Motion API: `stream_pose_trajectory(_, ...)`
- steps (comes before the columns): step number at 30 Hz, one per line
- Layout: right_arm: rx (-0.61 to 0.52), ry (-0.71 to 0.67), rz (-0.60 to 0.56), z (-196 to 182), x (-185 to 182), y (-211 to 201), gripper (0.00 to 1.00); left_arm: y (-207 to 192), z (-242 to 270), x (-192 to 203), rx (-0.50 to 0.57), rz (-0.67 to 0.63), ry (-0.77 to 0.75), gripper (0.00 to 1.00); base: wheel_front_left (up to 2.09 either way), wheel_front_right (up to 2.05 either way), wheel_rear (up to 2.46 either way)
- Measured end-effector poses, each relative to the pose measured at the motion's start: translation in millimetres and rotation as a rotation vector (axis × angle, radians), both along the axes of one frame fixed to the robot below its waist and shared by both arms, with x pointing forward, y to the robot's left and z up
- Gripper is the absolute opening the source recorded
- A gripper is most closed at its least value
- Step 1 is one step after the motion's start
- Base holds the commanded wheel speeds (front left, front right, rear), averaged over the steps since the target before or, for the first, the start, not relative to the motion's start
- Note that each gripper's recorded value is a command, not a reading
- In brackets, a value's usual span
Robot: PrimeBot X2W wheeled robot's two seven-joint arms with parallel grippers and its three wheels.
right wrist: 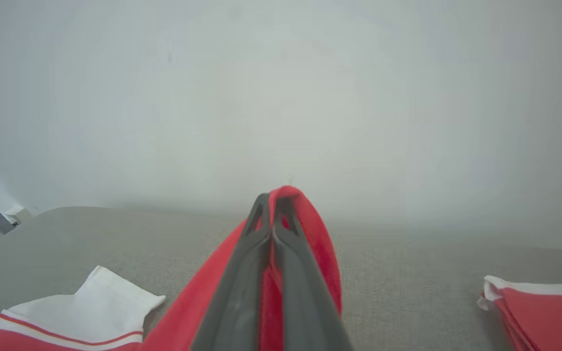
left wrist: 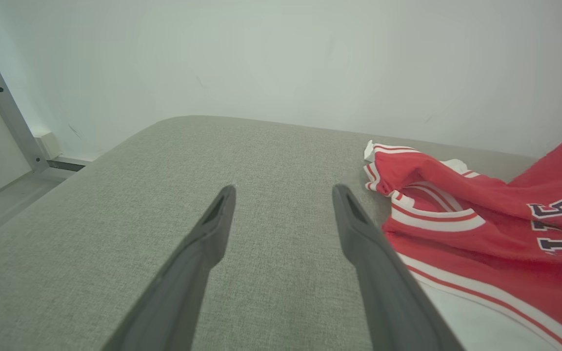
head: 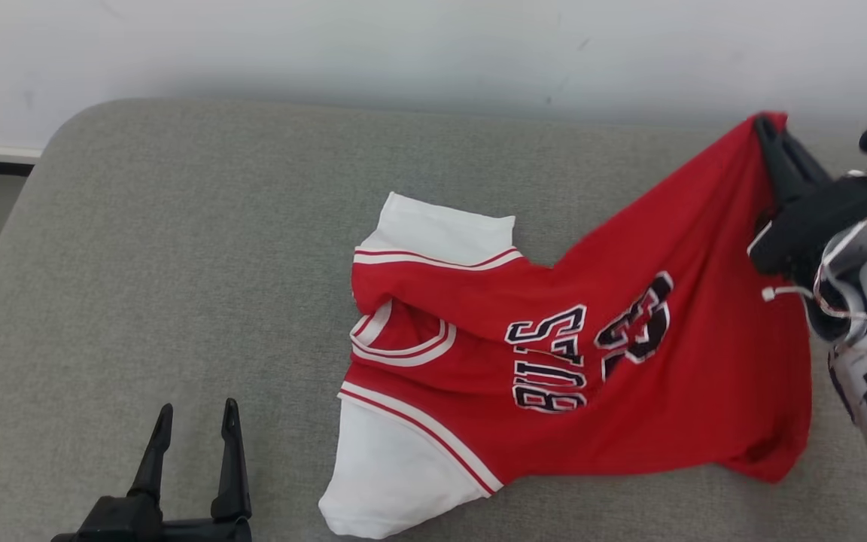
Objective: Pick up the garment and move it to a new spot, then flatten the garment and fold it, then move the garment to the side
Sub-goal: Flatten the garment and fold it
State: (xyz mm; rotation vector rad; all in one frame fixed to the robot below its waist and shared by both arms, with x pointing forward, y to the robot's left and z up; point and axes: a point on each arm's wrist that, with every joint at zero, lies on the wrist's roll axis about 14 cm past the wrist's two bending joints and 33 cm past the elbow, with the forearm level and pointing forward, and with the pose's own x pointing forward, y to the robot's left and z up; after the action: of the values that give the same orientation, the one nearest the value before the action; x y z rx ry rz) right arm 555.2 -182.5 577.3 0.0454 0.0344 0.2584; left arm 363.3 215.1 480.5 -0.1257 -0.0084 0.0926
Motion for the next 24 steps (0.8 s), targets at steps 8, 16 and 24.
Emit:
stream_pose_trajectory(8, 0.018, -0.071, -0.044, 23.9, 40.9, 12.0, 0.00, 7.3, -2.4, -0.8, -0.004, 0.023, 0.010, 1.00, 0.00, 0.00, 0.00)
stream_pose_trajectory(16, -0.070, 0.031, -0.019, -15.2, 50.8, 36.1, 1.00, 14.6, -4.5, -5.6, -0.008, 0.051, 0.020, 1.00, 0.00, 0.00, 0.00)
stream_pose_trajectory(24, -0.127, -0.005, -0.023, -10.6, 44.2, 28.3, 1.00, 16.7, -1.3, -4.5, -0.009, 0.058, 0.008, 1.00, 0.00, 0.00, 0.00)
